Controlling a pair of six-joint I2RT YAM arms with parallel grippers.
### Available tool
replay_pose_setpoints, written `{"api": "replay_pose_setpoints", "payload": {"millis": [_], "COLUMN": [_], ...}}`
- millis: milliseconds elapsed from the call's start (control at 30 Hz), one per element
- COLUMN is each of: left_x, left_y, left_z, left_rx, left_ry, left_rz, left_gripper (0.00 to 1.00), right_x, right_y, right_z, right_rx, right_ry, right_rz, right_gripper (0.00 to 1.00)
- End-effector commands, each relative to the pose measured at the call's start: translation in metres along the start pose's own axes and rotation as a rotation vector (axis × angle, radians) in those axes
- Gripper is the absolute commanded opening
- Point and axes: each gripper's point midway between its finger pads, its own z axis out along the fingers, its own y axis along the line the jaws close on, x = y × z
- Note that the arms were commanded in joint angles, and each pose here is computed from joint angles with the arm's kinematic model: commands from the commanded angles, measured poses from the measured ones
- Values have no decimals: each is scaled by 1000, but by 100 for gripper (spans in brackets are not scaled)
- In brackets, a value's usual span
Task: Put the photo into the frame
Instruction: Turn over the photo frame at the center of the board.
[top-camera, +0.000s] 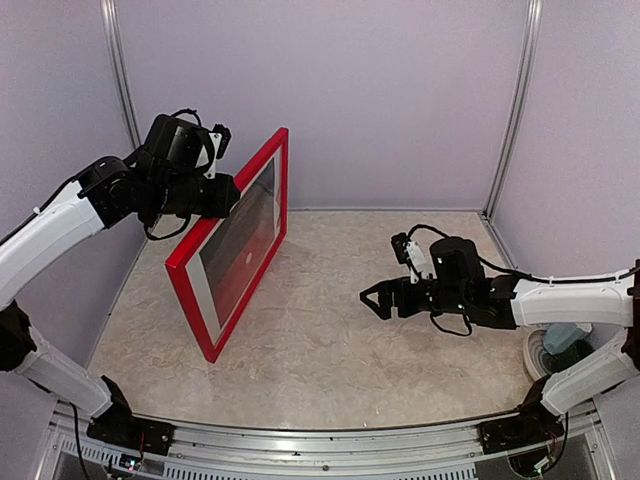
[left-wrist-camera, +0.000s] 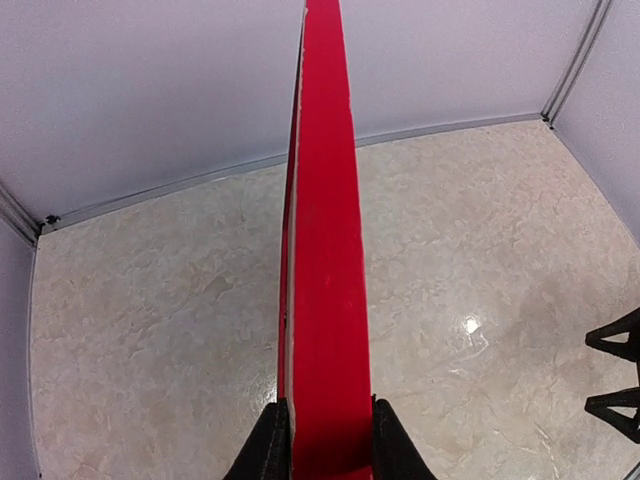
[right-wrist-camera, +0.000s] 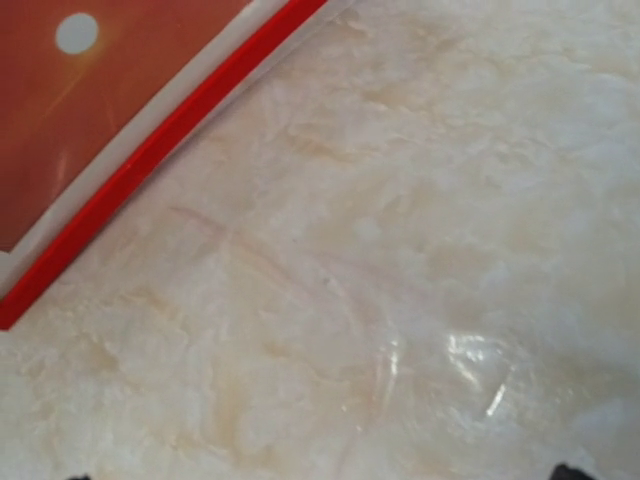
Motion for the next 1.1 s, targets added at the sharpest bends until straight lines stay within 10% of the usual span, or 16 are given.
{"api": "replay_pose_setpoints", "payload": {"millis": [0, 1067], "left_x": [-41, -9], "left_y": [5, 58], "left_z": [-7, 22], "left_rx": [90, 231], "left_ry": [-98, -39], "left_rz": [-189, -410], "left_gripper": [0, 0], "right_x": [-18, 53], "right_y": [10, 9], "right_z": [5, 138], "right_rx": [-50, -156], "right_ry": [-46, 252], "right_rz": [16, 242], "right_gripper": [99, 99]}}
